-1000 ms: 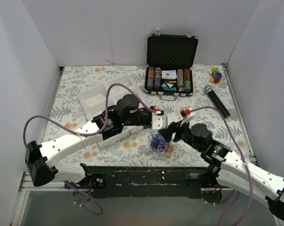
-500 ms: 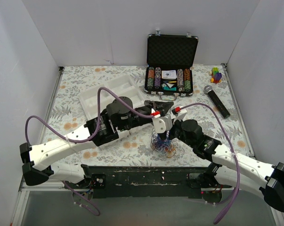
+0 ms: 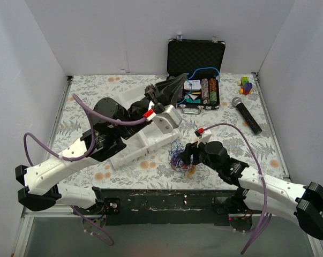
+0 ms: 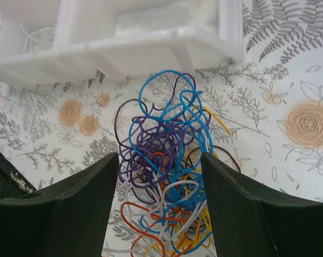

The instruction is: Untangle the cables

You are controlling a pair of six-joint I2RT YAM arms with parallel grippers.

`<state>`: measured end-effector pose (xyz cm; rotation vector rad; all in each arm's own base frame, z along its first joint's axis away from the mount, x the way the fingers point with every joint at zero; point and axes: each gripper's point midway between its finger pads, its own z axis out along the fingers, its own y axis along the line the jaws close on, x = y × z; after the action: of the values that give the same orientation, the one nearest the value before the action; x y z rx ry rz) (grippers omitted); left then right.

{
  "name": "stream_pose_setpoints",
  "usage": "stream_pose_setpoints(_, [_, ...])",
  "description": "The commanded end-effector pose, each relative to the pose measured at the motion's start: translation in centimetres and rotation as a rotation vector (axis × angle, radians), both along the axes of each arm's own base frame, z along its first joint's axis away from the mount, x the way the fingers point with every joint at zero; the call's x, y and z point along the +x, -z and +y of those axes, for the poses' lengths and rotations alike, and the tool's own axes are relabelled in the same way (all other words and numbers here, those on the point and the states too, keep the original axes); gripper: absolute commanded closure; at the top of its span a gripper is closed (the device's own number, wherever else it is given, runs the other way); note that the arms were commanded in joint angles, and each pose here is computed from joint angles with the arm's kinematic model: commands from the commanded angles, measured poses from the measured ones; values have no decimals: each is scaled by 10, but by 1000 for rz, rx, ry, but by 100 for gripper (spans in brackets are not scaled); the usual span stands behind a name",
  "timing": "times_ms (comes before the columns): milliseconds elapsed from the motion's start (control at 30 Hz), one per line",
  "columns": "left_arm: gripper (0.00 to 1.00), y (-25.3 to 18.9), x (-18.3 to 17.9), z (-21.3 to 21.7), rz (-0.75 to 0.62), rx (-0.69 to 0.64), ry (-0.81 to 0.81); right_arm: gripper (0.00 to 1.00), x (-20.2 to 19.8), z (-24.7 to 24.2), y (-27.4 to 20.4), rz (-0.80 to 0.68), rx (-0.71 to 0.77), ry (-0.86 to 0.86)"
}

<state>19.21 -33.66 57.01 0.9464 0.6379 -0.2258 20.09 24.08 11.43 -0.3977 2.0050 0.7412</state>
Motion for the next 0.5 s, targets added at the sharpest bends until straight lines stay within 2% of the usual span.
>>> stream_pose_setpoints(0, [100,-40,0,16,-110,-76,-71,29,-1,-2,10,19,14,16])
stream_pose_setpoints(167, [100,-32,9,20,-103,-70,-130,30,-4,-5,9,21,23,21])
stream_pose_setpoints(467, [100,51,37,19,-4,23,-263,37,-6,-11,0,2,46,37])
